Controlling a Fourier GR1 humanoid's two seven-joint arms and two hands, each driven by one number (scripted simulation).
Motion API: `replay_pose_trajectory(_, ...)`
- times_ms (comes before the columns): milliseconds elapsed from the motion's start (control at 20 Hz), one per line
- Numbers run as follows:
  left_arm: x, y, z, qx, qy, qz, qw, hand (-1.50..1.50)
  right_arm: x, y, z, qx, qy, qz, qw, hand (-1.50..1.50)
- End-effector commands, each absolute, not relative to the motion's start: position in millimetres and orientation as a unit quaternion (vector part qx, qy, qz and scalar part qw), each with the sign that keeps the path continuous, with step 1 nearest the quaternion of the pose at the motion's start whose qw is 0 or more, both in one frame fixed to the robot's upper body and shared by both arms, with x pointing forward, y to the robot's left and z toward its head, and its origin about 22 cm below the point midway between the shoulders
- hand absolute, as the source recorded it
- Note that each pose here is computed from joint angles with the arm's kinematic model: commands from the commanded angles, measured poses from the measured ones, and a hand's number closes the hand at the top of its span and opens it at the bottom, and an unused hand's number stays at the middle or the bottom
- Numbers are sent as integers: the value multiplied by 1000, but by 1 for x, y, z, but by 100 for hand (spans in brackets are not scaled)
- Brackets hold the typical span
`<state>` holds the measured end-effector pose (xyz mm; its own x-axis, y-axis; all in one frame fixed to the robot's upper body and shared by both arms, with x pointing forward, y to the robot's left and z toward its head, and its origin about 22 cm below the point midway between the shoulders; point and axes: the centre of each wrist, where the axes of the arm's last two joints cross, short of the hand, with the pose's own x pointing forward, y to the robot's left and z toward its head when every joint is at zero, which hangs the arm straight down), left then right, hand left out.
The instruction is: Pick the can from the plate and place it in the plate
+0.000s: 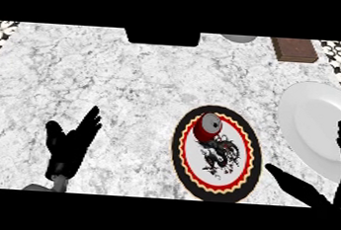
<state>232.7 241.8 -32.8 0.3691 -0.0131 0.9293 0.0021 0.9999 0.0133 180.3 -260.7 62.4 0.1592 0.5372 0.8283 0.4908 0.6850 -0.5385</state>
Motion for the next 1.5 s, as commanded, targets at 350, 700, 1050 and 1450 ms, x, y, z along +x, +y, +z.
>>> replay_pose_trajectory(350, 241, 234, -31, -2, -561, -10, 828, 0, 210, -199, 125, -416, -518, 144, 734, -150)
replay_pose_trajectory(700, 227, 241, -36, -1, -560, -6, 829, 0, 244, -134, 107, -429, -492, 160, 741, -150)
replay_pose_trajectory(1050, 229, 232, -44, 10, -559, -7, 829, 0, 248, -97, 106, -378, -474, 178, 775, -150)
replay_pose_trajectory(1450, 224, 246, -47, 4, -557, -9, 830, 0, 276, -105, 82, -390, -461, 180, 777, -150)
